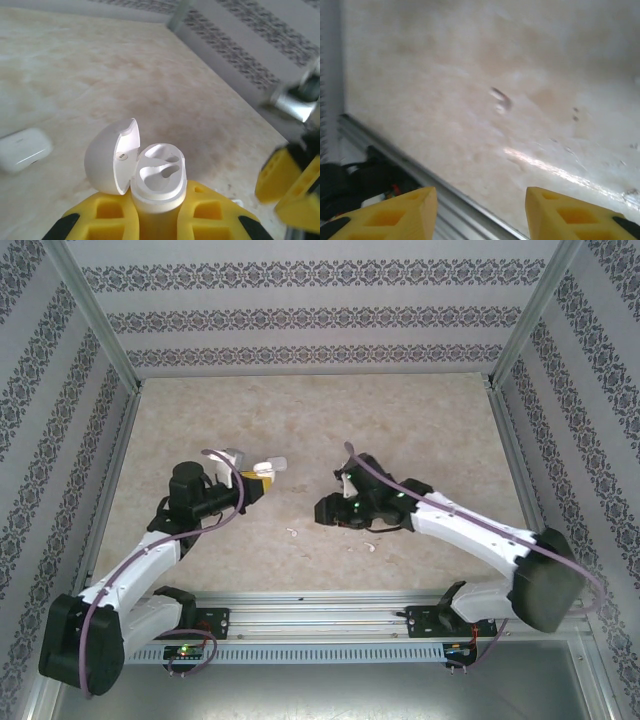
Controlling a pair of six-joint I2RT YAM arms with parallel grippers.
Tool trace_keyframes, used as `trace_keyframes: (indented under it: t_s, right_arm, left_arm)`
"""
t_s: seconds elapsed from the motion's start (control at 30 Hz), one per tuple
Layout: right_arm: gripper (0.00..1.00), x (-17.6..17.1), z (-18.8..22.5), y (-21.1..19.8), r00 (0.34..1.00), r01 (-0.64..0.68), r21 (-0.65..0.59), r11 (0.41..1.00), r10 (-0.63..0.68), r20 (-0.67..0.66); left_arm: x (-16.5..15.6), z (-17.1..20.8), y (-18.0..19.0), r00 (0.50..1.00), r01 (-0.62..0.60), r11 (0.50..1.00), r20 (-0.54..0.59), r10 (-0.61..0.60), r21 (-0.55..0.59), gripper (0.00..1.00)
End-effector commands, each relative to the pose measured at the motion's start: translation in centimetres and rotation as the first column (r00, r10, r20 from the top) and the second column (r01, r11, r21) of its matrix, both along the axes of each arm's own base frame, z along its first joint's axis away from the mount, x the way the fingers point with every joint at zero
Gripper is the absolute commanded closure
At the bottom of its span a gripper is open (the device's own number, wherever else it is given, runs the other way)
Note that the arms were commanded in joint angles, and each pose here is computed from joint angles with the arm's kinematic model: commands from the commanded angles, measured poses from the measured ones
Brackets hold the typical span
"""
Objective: Insert wireless bluetooth earbuds into charging case
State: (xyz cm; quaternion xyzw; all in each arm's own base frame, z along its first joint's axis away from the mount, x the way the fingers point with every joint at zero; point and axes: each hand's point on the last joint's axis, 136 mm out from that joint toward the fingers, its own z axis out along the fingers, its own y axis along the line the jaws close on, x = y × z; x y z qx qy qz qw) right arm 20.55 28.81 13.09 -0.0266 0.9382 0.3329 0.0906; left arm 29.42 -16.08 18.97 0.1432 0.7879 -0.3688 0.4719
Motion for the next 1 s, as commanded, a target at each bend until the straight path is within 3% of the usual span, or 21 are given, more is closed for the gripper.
trace_keyframes:
  t_s: [0.0,0.27,0.37,0.67,0.97]
  right_arm:
    - [0.53,0.8,-1.7,2.6,0.995,0.097,-0.007,0.995,-0.097,-0.026]
    - [0.64,-1.9,-5.5,12.0,0.983,-0.142,-0.033,0.989,0.137,-0.119]
    - [0.65,-2.9,-7.2,14.0,0.972,-0.195,-0.053,0.979,0.185,-0.145]
    - [0.68,0.7,-11.6,9.6,0.990,-0.130,-0.245,0.961,0.113,-0.080]
    - [0.69,3.4,-10.9,5.1,0.999,-0.035,-0.355,0.934,0.025,-0.031]
  left_arm:
    - [-0.3,0.1,1.9,0.994,-0.093,0.996,-0.056,0.092,-0.014,1.00]
    - [-3.8,0.0,5.6,0.966,-0.240,0.962,-0.068,0.250,0.131,1.00]
    - [-4.5,0.4,6.1,0.966,-0.247,0.955,-0.038,0.256,0.164,1.00]
    - [-4.6,-0.7,5.8,0.967,-0.242,0.961,-0.053,0.251,0.131,1.00]
    - [-4.4,-0.2,5.2,0.977,-0.204,0.971,-0.032,0.209,0.126,1.00]
